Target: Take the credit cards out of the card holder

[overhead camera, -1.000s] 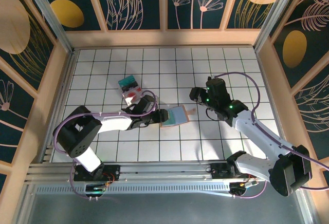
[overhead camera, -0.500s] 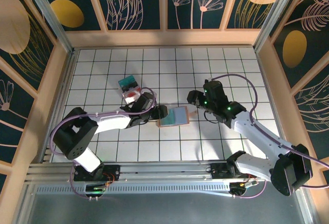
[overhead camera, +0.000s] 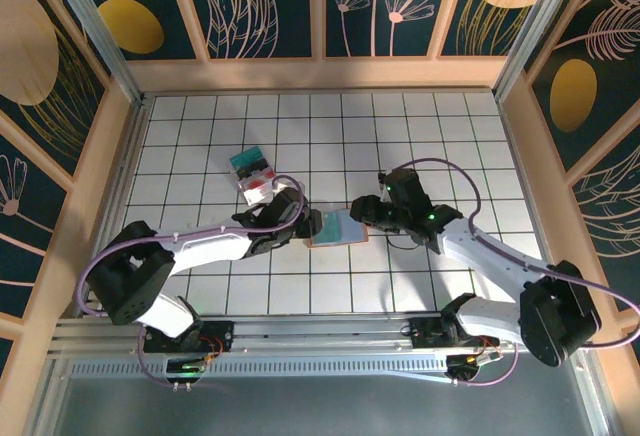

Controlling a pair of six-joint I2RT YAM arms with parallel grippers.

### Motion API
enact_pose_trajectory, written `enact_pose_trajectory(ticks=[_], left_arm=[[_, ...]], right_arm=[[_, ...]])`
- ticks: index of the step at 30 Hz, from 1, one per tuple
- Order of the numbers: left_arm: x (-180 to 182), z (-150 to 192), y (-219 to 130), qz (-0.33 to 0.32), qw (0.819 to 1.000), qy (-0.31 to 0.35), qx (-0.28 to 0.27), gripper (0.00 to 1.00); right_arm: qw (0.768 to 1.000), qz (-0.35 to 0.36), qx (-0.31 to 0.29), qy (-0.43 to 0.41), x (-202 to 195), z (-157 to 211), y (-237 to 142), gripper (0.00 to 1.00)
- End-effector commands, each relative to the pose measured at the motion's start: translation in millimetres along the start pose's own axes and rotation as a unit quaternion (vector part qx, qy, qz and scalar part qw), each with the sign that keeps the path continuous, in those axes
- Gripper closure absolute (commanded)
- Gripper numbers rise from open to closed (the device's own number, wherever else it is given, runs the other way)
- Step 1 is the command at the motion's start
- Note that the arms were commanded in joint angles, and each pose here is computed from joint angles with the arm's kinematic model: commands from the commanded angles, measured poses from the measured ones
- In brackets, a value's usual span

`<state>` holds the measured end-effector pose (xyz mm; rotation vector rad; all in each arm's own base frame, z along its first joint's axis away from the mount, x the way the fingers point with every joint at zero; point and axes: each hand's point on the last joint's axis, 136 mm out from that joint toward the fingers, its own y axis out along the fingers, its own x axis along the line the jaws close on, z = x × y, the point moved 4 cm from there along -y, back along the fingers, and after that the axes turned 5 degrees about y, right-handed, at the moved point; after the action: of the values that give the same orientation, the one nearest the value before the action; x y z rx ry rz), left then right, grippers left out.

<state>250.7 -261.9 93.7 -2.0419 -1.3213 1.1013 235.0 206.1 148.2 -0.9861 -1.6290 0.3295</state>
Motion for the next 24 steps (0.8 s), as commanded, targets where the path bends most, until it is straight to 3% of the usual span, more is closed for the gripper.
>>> enact_pose_trajectory(ticks=[1, 8, 13, 19, 24], left_arm=[[6.9, 16.4, 10.6, -0.022, 0.999, 0.010, 0.022, 0.52], [5.7, 21.6, 23.9, -0.020, 0.999, 0.014, 0.033, 0.68], [9.4, 24.3, 26.8, -0.032, 0.999, 0.015, 0.037, 0.77], [10.4, 26.4, 28.9, -0.033, 0.998, 0.017, 0.042, 0.81], [13.3, 29.5, 29.5, -0.040, 0.998, 0.019, 0.048, 0.84]], right_arm=[[0.998, -0.045, 0.045, -0.005, 13.1, 11.8, 13.8, 0.62], [0.993, -0.054, 0.109, -0.008, 11.9, 28.0, 50.4, 0.68], [0.992, -0.043, 0.119, -0.004, 6.1, 32.0, 67.6, 0.70], [0.992, -0.016, 0.123, 0.004, -5.3, 34.2, 77.8, 0.79], [0.993, -0.002, 0.120, 0.004, -10.9, 34.3, 79.8, 0.80]])
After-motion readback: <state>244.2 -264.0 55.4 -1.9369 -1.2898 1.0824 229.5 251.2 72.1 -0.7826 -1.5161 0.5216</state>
